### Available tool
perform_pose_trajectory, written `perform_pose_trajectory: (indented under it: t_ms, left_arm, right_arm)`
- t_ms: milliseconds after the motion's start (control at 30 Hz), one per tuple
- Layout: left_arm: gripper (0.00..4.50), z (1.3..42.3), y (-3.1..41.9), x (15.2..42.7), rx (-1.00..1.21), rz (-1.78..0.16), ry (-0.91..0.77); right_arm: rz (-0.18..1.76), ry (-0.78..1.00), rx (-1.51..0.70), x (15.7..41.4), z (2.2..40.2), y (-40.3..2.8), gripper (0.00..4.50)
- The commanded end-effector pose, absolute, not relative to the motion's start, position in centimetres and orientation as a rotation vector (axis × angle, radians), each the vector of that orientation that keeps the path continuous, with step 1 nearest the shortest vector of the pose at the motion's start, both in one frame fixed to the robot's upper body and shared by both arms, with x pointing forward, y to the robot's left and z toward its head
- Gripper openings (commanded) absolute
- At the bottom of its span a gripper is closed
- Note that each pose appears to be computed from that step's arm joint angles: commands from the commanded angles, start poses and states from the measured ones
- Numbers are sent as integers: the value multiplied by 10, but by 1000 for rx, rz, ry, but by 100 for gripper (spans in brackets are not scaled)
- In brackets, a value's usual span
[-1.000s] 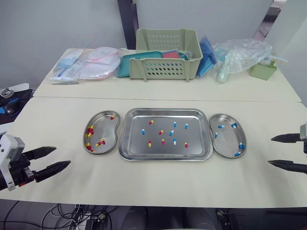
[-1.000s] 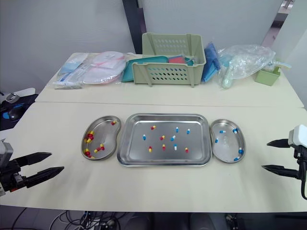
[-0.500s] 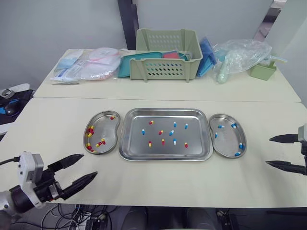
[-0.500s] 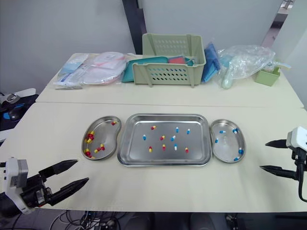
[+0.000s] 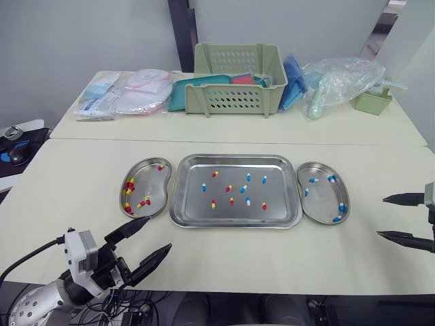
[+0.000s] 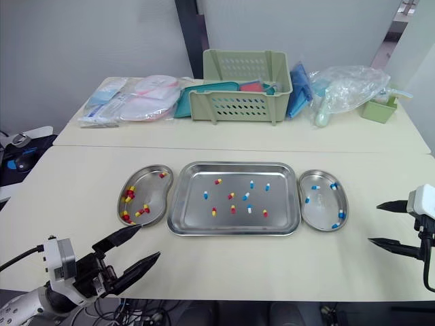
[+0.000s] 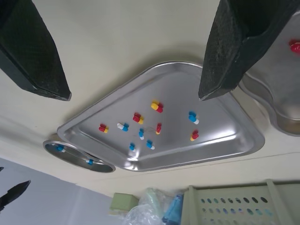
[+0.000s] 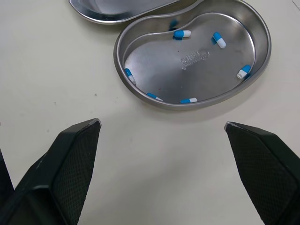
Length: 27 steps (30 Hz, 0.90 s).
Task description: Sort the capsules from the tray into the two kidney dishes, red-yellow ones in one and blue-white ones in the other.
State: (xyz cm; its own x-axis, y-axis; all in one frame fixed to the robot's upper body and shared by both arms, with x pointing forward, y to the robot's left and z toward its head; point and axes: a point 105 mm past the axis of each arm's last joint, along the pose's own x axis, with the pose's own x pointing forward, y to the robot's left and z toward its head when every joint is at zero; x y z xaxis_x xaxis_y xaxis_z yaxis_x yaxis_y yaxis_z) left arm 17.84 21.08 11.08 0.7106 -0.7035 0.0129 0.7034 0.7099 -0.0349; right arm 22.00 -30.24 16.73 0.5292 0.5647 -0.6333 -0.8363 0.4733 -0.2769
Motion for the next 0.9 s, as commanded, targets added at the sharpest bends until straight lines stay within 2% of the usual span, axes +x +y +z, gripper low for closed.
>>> perform_pose_trajectory:
  t_ms: [33, 233, 367, 633, 900]
  left_arm:
    - [450, 113, 212, 180, -2, -766, -25]
    - [450, 103, 213, 175, 15, -770, -2]
    - [450, 101, 211, 176, 7, -744, -24]
    - [450, 91, 218, 173, 12, -707, -17]
    - [450, 93, 222, 177, 38, -717, -44]
  right_arm:
    - [912, 409, -625, 224, 190, -288, 448]
    - [1005, 279, -613, 230, 212, -245, 448]
    - [1129, 145, -573, 234, 227, -190, 448]
    - [1224, 110, -522, 241, 211, -120, 448]
    - [1227, 77, -489, 259, 198, -83, 448]
